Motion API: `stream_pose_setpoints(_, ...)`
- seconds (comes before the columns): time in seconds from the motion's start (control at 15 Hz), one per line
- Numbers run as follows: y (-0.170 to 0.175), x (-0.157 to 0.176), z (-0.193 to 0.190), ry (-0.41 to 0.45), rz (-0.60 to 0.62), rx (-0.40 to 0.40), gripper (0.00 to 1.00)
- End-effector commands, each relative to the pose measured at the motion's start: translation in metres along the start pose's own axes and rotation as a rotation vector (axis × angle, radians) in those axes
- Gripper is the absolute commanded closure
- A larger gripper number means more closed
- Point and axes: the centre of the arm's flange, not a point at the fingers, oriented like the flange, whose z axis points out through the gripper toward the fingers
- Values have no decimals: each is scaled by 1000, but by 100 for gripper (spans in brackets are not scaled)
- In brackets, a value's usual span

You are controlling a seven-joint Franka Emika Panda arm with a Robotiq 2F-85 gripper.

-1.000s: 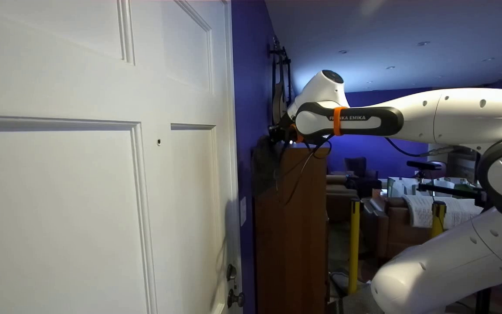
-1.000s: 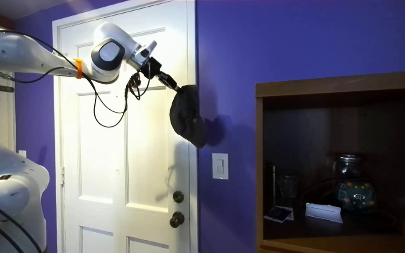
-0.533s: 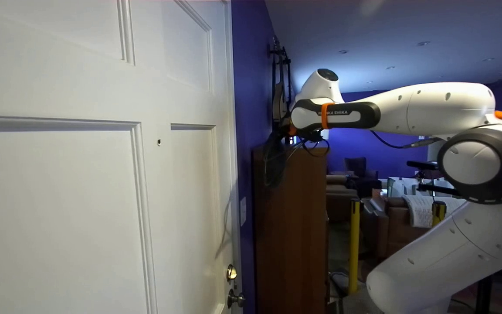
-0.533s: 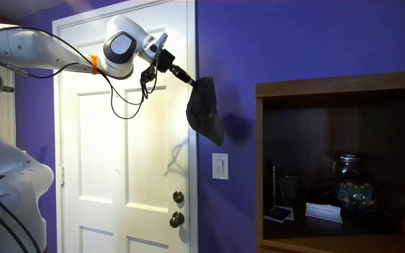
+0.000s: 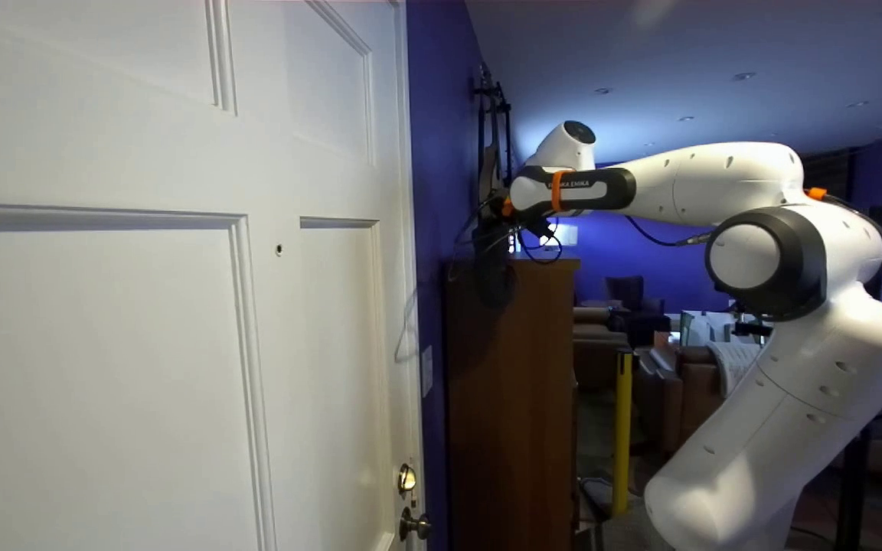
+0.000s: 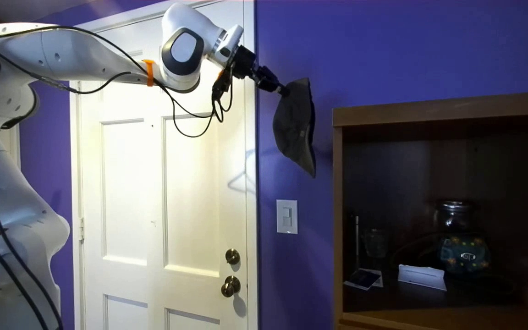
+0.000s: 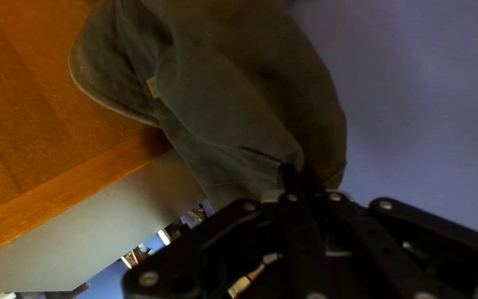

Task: Remove the hat from the door and put it on top of the cabinet on the right

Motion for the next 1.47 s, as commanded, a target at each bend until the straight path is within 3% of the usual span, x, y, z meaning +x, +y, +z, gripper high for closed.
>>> stream_pose_setpoints(0.0, -5, 43, 6, 37, 73, 120, 99)
stream_pose_setpoints(0.27, 4, 83, 8, 112, 185, 151, 99)
stream_pose_setpoints(0.33, 11, 57, 1, 78, 134, 118, 95)
stream_pose_setpoints(0.73, 11, 75, 8, 102, 165, 120, 99)
stream_pose_setpoints(1.07, 14, 123, 26, 157, 244, 184, 99)
stream_pose_setpoints(1.4, 34, 173, 42, 203, 310, 189, 99)
